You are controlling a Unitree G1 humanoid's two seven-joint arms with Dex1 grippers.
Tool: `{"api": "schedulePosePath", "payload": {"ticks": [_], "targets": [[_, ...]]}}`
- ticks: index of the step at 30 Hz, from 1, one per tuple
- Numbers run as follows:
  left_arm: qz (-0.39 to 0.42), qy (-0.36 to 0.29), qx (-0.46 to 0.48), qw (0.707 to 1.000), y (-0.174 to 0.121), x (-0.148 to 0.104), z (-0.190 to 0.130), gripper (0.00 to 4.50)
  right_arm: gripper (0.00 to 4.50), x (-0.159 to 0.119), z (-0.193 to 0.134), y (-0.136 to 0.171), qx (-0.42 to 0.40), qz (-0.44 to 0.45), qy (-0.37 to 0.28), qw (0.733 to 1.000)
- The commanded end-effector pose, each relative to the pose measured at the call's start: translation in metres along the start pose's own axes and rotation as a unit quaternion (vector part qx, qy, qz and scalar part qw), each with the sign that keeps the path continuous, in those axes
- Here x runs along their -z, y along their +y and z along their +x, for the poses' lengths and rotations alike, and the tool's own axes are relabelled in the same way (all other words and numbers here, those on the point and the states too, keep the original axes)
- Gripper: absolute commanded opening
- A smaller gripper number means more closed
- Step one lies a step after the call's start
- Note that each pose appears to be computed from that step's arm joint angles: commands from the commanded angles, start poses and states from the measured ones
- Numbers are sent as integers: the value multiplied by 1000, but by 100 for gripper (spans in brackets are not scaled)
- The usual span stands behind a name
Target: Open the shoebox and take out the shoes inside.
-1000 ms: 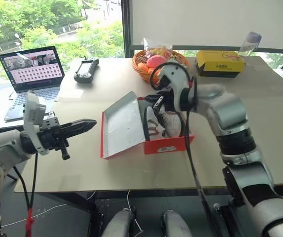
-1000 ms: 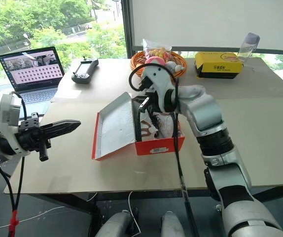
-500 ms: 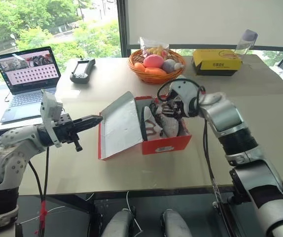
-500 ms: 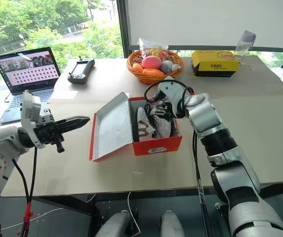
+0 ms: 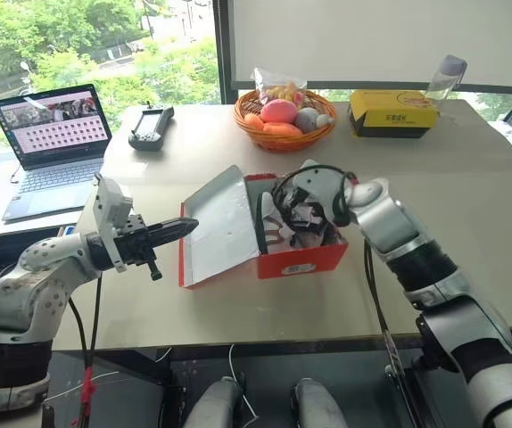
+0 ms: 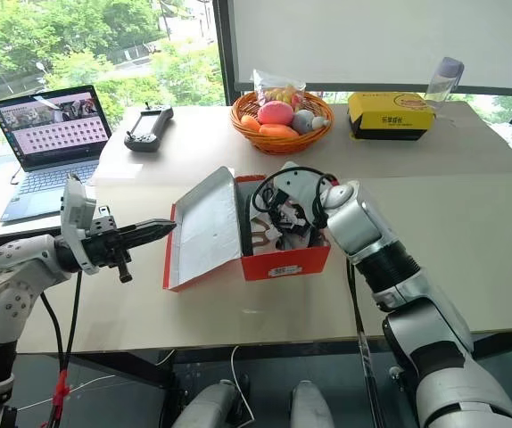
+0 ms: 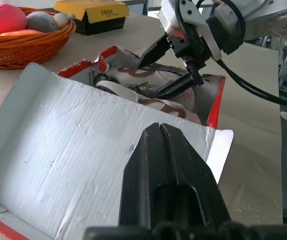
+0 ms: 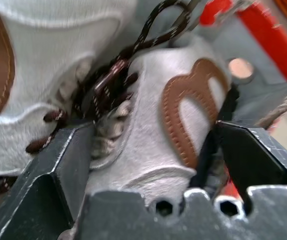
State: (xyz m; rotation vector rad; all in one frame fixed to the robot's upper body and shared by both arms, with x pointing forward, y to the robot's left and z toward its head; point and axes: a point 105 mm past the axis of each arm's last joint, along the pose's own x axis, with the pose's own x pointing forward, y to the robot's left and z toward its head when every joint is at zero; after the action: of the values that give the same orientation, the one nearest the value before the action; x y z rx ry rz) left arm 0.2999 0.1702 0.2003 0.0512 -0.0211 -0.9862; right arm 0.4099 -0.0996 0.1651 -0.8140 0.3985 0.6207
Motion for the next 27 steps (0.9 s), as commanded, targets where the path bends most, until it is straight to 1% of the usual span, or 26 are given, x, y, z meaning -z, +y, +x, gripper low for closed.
{"api": "schedulePosePath", "payload": {"ticks": [1,6,11,13,19,22,27], "targets": [[19,-43,-3,999,-4,-14,4,0,446,8,8,7,1,-20,16,1000],[0,-61,14,998,-11,-18,1,0,446,14,12,9,-2,-22,29,999],[-7,-34,70,997,-21,-13,-2,0,446,15,14,13,-21,-5,24,999],[-3,-22,83,996,-19,-10,-1,0,446,15,14,13,-23,-1,23,999],[8,-16,90,996,-5,-9,4,0,446,16,14,14,-36,14,16,999],[10,-24,87,996,-2,-9,8,0,376,20,13,13,-35,15,20,999],[11,-28,89,996,-3,-8,11,0,209,21,11,13,-35,16,20,999]]}}
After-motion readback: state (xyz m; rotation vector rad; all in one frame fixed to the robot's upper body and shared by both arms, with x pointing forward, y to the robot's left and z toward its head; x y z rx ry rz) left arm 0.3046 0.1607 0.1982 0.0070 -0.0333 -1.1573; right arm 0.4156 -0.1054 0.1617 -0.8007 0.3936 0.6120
